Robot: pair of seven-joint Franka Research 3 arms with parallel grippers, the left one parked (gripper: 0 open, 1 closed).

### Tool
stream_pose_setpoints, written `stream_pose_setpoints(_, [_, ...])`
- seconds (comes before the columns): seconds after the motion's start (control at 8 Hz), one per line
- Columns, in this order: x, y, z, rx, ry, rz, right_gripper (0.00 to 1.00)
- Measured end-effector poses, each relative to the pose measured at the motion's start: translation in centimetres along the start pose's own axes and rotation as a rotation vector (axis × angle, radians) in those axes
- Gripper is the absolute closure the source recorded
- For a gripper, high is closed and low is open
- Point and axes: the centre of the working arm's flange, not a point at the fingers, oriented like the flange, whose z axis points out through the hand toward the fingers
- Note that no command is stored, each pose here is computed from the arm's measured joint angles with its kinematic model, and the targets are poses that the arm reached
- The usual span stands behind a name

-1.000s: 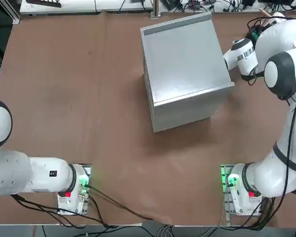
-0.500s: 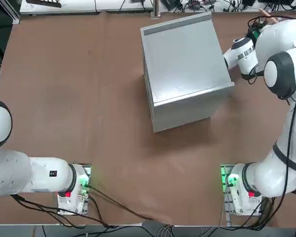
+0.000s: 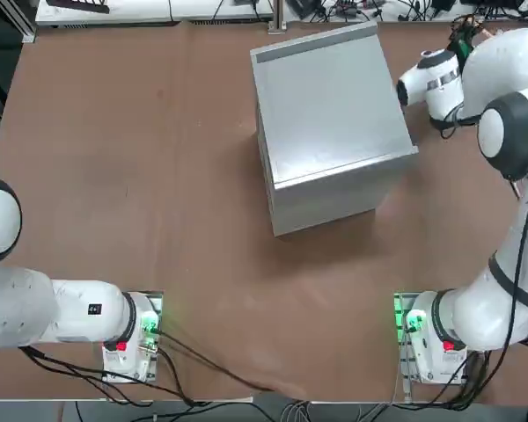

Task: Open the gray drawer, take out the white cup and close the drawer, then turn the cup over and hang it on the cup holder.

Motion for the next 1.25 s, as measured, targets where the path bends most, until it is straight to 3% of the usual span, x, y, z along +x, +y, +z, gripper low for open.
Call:
stream_pose_setpoints(0.38, [-10.3, 3.0, -1.0, 0.202, 0.197, 0.105, 0.00])
stream_pose_setpoints(0.88, [-21.0, 2.8, -1.8, 0.597, 0.579, 0.487, 0.00])
stream_pose_setpoints(1.25, [-27.6, 0.9, 0.7, 0.911, 0.776, 0.762, 0.00])
